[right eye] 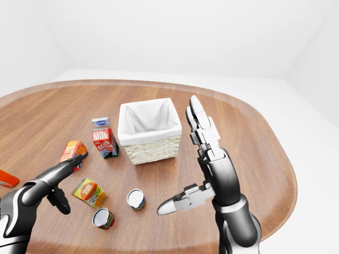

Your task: Pick up the orange juice, and put it in the basket.

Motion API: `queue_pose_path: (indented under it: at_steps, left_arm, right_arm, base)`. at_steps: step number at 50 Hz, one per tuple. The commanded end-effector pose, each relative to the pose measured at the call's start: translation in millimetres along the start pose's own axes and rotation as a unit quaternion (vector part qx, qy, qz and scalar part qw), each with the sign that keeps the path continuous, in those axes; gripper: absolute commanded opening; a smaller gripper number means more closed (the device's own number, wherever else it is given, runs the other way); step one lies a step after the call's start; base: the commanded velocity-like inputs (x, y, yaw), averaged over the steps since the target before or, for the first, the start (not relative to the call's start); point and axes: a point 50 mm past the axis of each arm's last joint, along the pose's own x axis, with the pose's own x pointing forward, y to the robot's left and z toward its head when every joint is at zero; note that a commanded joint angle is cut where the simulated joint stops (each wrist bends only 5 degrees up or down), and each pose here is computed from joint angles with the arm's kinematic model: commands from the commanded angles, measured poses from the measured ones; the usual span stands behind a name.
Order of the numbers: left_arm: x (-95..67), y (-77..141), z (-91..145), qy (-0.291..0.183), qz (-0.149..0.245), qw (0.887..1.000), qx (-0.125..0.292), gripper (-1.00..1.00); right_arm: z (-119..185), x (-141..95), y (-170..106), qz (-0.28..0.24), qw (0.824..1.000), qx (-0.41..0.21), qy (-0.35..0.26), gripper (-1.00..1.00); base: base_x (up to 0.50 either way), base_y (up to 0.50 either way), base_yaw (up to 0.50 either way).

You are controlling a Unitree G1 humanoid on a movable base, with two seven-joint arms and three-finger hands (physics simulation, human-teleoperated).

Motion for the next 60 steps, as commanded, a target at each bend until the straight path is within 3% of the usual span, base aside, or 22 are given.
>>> queue_pose_path:
  at_steps: [1,9,27,33,37,40,42,43,44,60]
  left_arm:
    - [4.2,-8,-4,0.021,-0.022,0.999,0.018,1.00]
    - [10.4,-16,-6,0.043,-0.047,0.997,0.047,1.00]
    - [23.7,-20,10,0.023,-0.066,0.996,0.061,1.00]
    - [31.9,-29,9,0.043,-0.089,0.991,0.090,1.00]
    - [30.9,-35,20,0.001,-0.093,0.994,0.049,1.00]
    - [33.8,-44,16,0.018,-0.115,0.991,0.063,1.00]
    - [33.0,-52,17,0.007,-0.124,0.991,0.046,1.00]
    - [32.9,-52,18,0.008,-0.124,0.991,0.050,0.85]
    - [31.9,-54,22,-0.014,-0.123,0.992,0.024,-1.00]
    - [33.3,-40,15,0.014,-0.110,0.992,0.055,-1.00]
  right_arm:
    - [0,0,-1,-0.001,1.000,0.000,0.000,1.00]
    - [0,1,-4,-0.006,1.000,-0.001,0.000,1.00]
    - [0,1,-1,-0.002,1.000,-0.002,0.000,1.00]
    - [-2,0,0,-0.001,1.000,-0.002,0.002,1.00]
    - [-4,2,-1,-0.005,1.000,-0.002,0.003,1.00]
    - [-7,1,-2,-0.009,1.000,-0.003,0.009,1.00]
    - [-4,2,-5,-0.013,1.000,-0.001,0.008,1.00]
    - [-4,3,-6,-0.017,1.000,-0.002,0.008,1.00]
    - [-5,4,-8,-0.021,1.000,0.000,0.010,1.00]
    - [-5,6,-9,-0.027,1.000,0.004,0.012,1.00]
  base:
    - [0.00,0.00,0.00]
    - [0.00,0.00,0.00]
    - [0.00,0.00,0.00]
    - [0.00,0.00,0.00]
    - [0.00,0.00,0.00]
    - [0.00,0.00,0.00]
    - [0.00,0.00,0.00]
    - [0.00,0.00,0.00]
    - [0.00,0.00,0.00]
    - [0.00,0.00,0.00]
